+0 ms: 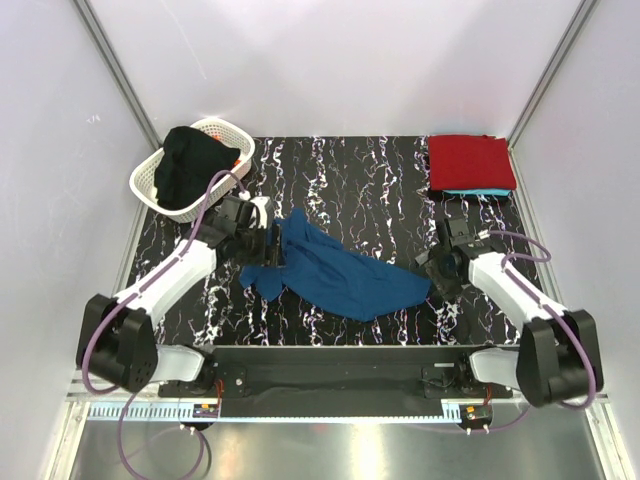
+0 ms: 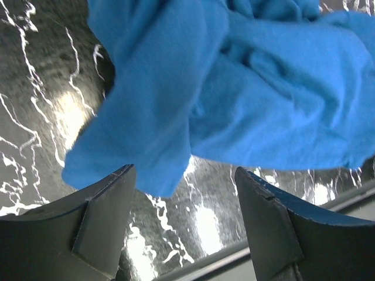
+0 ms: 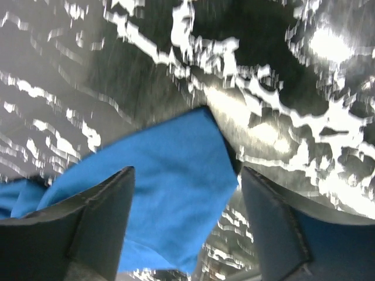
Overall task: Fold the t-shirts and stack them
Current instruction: Flatten the tshirt out
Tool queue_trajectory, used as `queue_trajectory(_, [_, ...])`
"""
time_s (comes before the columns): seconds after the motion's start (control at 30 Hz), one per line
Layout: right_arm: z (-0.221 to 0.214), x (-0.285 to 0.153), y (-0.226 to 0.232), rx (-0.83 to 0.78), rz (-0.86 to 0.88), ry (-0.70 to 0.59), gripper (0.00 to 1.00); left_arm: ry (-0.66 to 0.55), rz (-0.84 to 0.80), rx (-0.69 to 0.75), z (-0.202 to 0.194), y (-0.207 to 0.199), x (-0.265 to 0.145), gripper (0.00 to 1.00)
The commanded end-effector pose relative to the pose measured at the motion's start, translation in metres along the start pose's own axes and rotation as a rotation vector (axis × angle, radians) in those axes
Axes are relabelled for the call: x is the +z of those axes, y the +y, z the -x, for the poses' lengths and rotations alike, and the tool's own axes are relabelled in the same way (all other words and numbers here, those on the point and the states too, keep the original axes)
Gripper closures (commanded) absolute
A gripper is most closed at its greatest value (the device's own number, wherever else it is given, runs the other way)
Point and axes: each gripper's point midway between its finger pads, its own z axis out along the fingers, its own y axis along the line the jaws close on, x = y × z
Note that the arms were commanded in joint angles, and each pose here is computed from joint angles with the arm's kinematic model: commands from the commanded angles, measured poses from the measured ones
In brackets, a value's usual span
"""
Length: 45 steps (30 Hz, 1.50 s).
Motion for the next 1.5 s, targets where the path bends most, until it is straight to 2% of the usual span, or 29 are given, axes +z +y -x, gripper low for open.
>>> queue_trajectory(0.0, [0.021,0.002,0.018,-0.038,0.033,-0.047,0.22,-0.078,0.01,0.005,0.037,-0.005,0.006,0.26])
queue_trajectory(0.17, [0.014,0.016,0.013,-0.024,0.014,-0.018,0.23,-0.018,0.021,-0.008,0.034,-0.001,0.027,0.28])
queue_trajectory(0.27, [0.02,0.026,0.014,-0.023,-0.004,-0.045,0.28,-0.008,0.014,-0.006,0.036,-0.003,0.032,0.34])
queue_trajectory(0.4, [0.015,0.038,0.019,-0.039,0.005,-0.018,0.39,-0.013,0.014,-0.004,0.041,-0.003,0.033,0.59])
queue_trajectory(0.43, [0.012,0.043,0.017,-0.043,-0.005,-0.002,0.43,-0.009,0.016,-0.003,0.04,-0.003,0.033,0.73])
queue_trajectory(0.57, [0.008,0.052,0.01,-0.054,-0.035,0.011,0.44,-0.009,0.02,0.004,0.042,-0.003,0.034,1.0])
queue_trajectory(0.67, [0.006,0.057,0.005,-0.059,-0.06,0.017,0.38,-0.011,0.02,0.0,0.045,-0.004,0.035,1.0])
queue_trajectory(0.87, [0.007,0.065,0.003,-0.068,-0.093,0.016,0.41,-0.026,0.013,-0.006,0.057,-0.008,0.035,1.0])
queue_trajectory(1.0, [0.008,0.069,0.007,-0.078,-0.098,0.017,0.52,-0.038,0.008,-0.004,0.063,-0.011,0.033,1.0])
queue_trajectory(1.1, [0.009,0.071,0.011,-0.09,-0.102,0.03,0.64,-0.059,0.018,-0.001,0.071,-0.011,0.03,1.0])
queue_trajectory(1.13, [0.009,0.07,0.015,-0.095,-0.094,0.035,0.73,-0.065,0.029,-0.005,0.073,-0.009,0.03,1.0])
queue_trajectory(1.2, [0.008,0.073,0.014,-0.113,-0.106,0.045,0.8,-0.077,0.027,-0.005,0.079,-0.011,0.028,1.0])
queue_trajectory(1.3, [0.012,0.075,0.019,-0.136,-0.102,0.043,1.0,-0.085,0.015,-0.018,0.087,-0.015,0.03,1.0])
queue_trajectory(1.47, [0.029,0.074,0.04,-0.176,-0.052,0.002,1.0,-0.105,-0.023,-0.021,0.106,-0.026,0.032,1.0])
